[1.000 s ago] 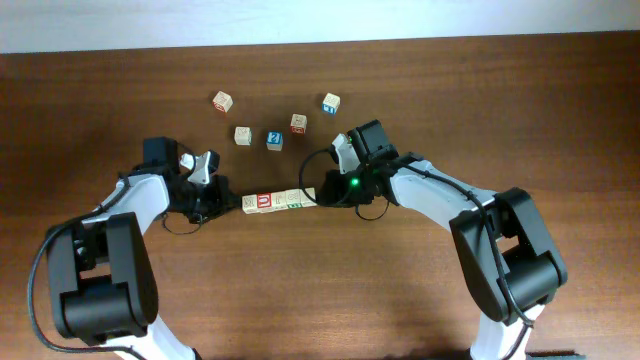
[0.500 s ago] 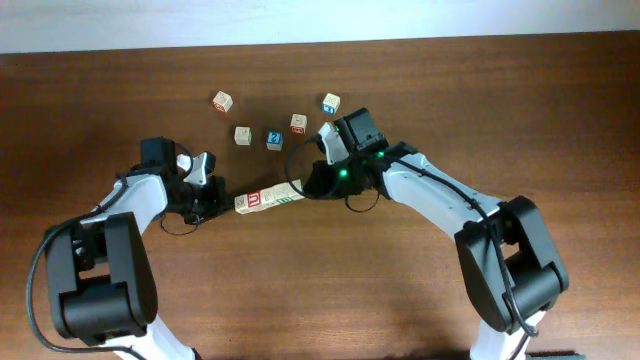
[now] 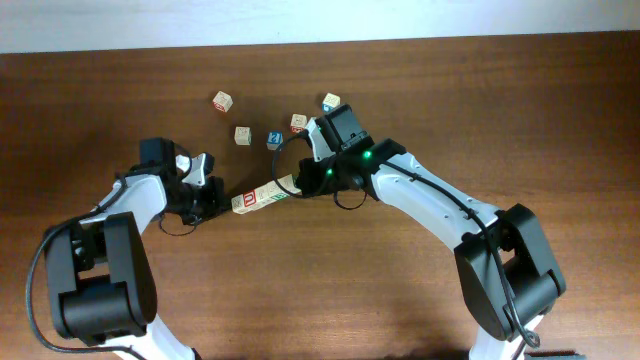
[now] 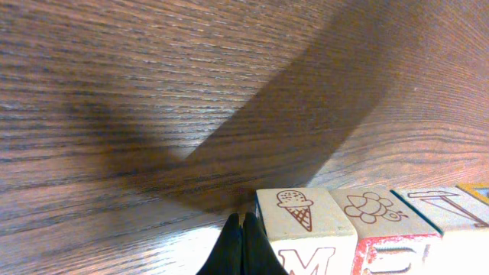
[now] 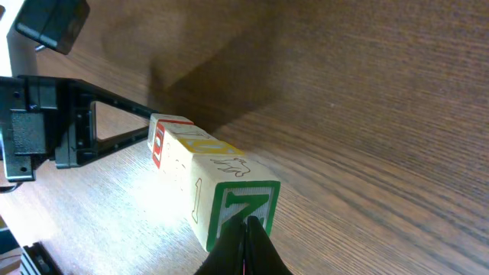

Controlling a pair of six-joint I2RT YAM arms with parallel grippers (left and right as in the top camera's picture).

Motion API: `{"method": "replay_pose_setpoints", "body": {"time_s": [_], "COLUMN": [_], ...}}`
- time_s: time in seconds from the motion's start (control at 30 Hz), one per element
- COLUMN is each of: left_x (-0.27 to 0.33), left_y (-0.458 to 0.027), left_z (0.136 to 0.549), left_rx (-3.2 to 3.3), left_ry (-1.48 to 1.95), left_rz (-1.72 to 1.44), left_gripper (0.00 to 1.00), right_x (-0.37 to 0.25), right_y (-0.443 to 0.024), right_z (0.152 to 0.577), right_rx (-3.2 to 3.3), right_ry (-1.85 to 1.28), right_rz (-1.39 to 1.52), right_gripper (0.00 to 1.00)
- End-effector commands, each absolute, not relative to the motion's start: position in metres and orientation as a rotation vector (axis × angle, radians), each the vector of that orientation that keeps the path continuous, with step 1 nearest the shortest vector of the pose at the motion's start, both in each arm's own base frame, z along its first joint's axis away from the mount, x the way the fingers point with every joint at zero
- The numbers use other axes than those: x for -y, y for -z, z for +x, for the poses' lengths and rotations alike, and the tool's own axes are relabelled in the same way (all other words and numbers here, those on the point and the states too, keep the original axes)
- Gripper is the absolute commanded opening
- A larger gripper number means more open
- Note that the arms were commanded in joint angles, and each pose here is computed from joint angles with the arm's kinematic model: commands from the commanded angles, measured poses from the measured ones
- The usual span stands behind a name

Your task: Rotate 5 blocks

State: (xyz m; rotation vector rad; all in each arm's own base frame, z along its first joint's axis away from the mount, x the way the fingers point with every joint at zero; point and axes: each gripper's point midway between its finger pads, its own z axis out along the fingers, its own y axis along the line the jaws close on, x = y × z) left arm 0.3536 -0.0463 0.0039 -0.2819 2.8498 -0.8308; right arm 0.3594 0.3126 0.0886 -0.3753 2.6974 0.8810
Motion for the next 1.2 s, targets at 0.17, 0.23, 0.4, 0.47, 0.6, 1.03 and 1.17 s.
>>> {"method": "replay_pose_setpoints", "body": {"time_s": [0.17,0.23,0.4,0.47,0.6,1.03,1.17], "left_x": [0.075,0.075,0.075,0.075,0.075,0.074,0.062], "left_y": [-0.019,-0.019,-0.019,-0.019,-0.019,-0.018,-0.014], "left_z": [0.351,0.351,0.351,0.351,0.351,0.350,0.351], "left_rx": [-2.797,-2.797,-2.796,-2.796,-2.796,-2.807,-2.819], "left_ry": [1.034,1.034,1.033,1.033,1.033,1.021,0.962], "left_rz": [-0.208,-0.208,-0.208,-0.208,-0.208,-0.215,-0.248], "left_gripper": [0.00,0.00,0.00,0.00,0.00,0.00,0.00], "right_x": [-0.367,-0.372,-0.377,-0.377,-0.377,-0.380,-0.379], "right_y": [-0.120,-0.121,-0.120,-0.120,-0.119,-0.110,-0.110], "right_z": [0.328,0.324,0.318,0.318,0.319,0.334,0.336], "right_rx": [-2.615,-2.606,-2.606,-2.606,-2.606,-2.581,-2.578], "right_ry": [-1.034,-1.031,-1.020,-1.020,-1.020,-0.976,-0.965], "right_rz": [-0.572,-0.591,-0.611,-0.611,-0.611,-0.566,-0.561], "right_gripper": [0.04,0.04,0.04,0.04,0.04,0.04,0.04]}}
